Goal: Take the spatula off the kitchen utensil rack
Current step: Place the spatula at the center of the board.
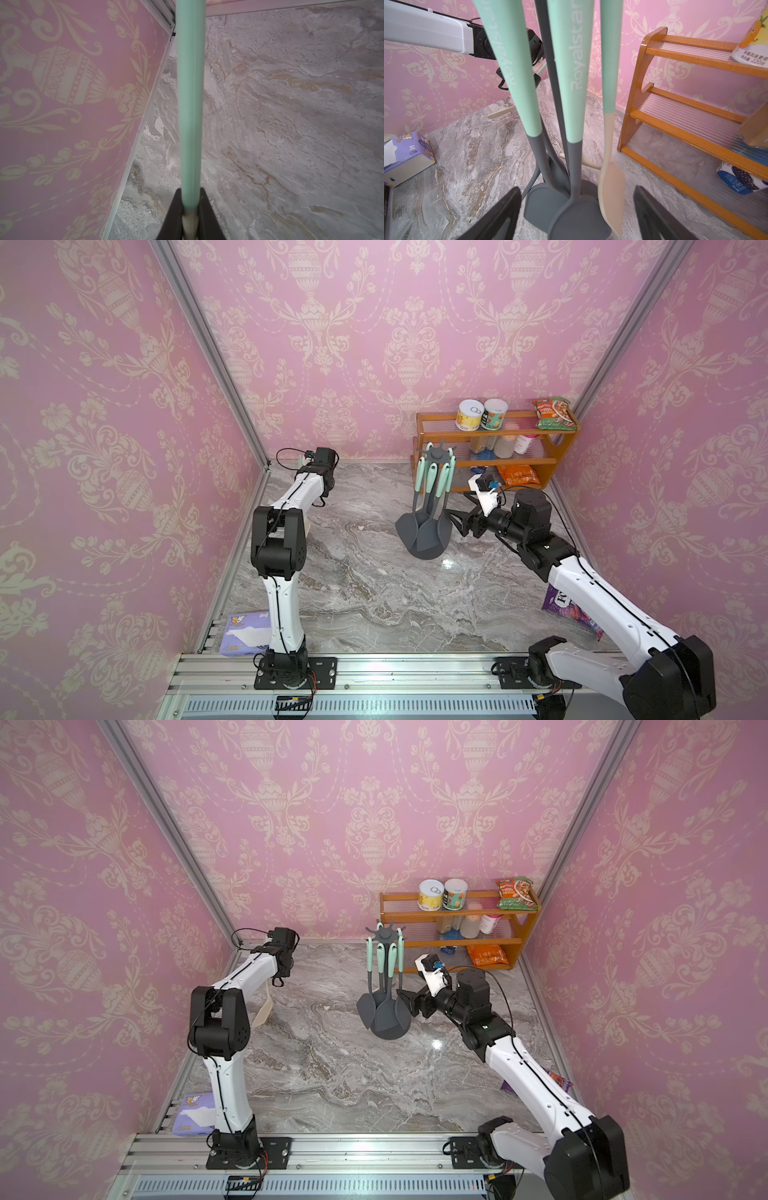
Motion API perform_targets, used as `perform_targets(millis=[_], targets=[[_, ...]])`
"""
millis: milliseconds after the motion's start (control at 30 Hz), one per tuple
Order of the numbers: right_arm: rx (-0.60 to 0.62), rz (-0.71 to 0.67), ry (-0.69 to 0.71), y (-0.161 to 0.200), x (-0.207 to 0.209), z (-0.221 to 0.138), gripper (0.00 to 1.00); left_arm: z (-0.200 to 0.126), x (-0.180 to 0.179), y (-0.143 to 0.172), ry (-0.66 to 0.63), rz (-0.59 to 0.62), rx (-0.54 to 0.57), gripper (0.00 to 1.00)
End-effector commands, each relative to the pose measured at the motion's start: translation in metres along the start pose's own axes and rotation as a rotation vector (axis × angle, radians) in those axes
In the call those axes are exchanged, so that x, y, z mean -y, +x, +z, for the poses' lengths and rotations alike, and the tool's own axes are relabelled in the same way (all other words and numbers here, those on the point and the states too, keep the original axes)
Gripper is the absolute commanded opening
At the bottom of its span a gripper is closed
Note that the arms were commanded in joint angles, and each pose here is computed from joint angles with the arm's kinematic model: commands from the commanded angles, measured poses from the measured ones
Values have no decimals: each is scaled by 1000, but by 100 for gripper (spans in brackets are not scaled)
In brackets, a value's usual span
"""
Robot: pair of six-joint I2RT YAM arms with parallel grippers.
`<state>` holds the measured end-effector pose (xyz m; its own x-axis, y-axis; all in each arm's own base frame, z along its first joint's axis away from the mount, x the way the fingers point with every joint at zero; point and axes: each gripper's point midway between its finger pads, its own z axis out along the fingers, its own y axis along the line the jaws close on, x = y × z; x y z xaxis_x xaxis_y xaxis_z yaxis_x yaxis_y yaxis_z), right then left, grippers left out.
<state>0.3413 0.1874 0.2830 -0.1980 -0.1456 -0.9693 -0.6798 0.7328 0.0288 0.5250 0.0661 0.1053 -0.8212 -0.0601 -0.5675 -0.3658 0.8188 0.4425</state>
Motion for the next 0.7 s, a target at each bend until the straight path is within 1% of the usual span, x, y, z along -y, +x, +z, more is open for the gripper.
perform_targets(millis=[0, 133, 267, 400, 500, 567, 667], targets=[[11, -21, 28, -8, 3, -7, 88, 14, 19, -1, 91, -9, 11, 0], [2, -18, 44, -5, 6, -8, 88, 25, 30, 3, 117, 12, -4, 0], [-10, -19, 58, -1, 9, -7, 88, 36, 42, 11, 165, 37, -27, 5], [-19, -22, 62, 0, 10, -6, 88, 49, 47, 24, 165, 52, -73, 6], [-23, -21, 63, 1, 11, -5, 88, 52, 48, 30, 163, 54, -85, 7], [-25, -21, 65, 1, 11, -5, 88, 53, 48, 31, 165, 53, -86, 11], [-29, -20, 65, 2, 12, -4, 88, 53, 49, 33, 180, 50, -94, 14]])
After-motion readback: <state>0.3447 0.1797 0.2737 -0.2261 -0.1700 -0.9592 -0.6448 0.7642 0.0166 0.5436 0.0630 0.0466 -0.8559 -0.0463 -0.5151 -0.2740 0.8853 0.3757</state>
